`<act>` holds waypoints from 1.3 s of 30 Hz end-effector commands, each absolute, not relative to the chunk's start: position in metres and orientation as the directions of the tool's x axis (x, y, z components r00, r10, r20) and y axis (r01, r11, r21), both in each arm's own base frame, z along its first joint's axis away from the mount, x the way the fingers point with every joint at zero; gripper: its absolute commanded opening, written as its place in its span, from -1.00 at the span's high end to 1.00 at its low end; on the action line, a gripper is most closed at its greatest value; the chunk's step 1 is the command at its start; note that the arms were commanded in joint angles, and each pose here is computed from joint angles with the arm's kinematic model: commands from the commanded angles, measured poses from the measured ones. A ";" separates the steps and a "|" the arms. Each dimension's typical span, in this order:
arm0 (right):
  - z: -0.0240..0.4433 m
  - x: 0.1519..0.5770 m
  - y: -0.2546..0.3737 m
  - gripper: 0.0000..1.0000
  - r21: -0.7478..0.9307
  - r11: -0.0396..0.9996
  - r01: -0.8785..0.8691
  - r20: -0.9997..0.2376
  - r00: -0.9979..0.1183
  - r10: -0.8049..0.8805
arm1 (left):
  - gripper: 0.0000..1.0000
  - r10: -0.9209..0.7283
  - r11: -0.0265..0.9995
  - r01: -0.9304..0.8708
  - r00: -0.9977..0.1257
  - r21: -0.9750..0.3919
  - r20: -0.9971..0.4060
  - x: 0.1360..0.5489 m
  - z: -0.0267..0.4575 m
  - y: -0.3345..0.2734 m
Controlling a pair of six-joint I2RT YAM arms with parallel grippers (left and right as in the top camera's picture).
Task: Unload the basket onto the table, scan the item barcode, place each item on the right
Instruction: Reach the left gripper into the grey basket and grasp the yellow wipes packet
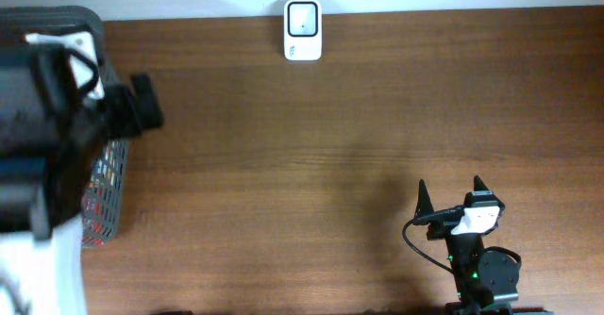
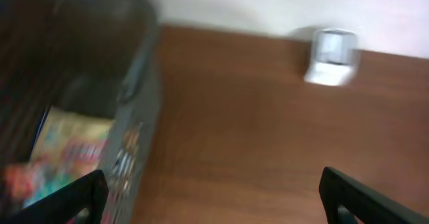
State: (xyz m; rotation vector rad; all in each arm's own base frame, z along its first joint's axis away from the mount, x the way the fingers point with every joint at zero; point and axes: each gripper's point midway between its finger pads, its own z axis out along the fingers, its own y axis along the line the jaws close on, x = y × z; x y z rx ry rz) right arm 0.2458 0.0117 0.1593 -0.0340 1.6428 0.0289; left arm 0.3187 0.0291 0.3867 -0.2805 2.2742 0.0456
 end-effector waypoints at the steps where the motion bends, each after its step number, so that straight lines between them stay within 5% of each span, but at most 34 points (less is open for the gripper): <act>1: 0.156 0.246 0.012 -0.97 0.005 0.999 -0.036 -0.997 -0.077 0.002 | -0.98 -0.538 0.752 -0.641 -0.461 -0.155 -0.705 0.319 0.369 0.116; 5: 0.156 0.246 0.012 -0.97 0.005 0.999 -0.036 -0.997 -0.077 0.002 | -0.98 -0.705 0.525 -0.813 -0.250 -0.251 -0.664 0.296 0.362 0.192; 9: 0.156 0.246 0.012 -0.96 0.005 0.999 -0.036 -0.997 -0.077 0.002 | -0.98 -0.726 0.424 -0.867 -0.152 -0.262 -0.671 0.279 0.361 0.233; 17: 0.156 0.246 0.012 -0.97 0.005 0.999 -0.036 -0.997 -0.077 0.002 | -0.98 -0.817 0.351 -0.922 -0.214 -0.166 -0.535 0.296 0.284 0.255; 31: 0.156 0.246 0.012 -0.97 0.005 0.999 -0.036 -0.997 -0.077 0.002 | -0.98 -0.817 0.465 -0.885 -0.419 -0.024 -0.397 0.367 0.180 0.241; 39: 0.156 0.246 0.012 -0.97 0.005 0.999 -0.036 -0.997 -0.077 0.002 | -0.98 -0.856 0.374 -0.923 -0.379 0.087 -0.351 0.362 0.131 0.261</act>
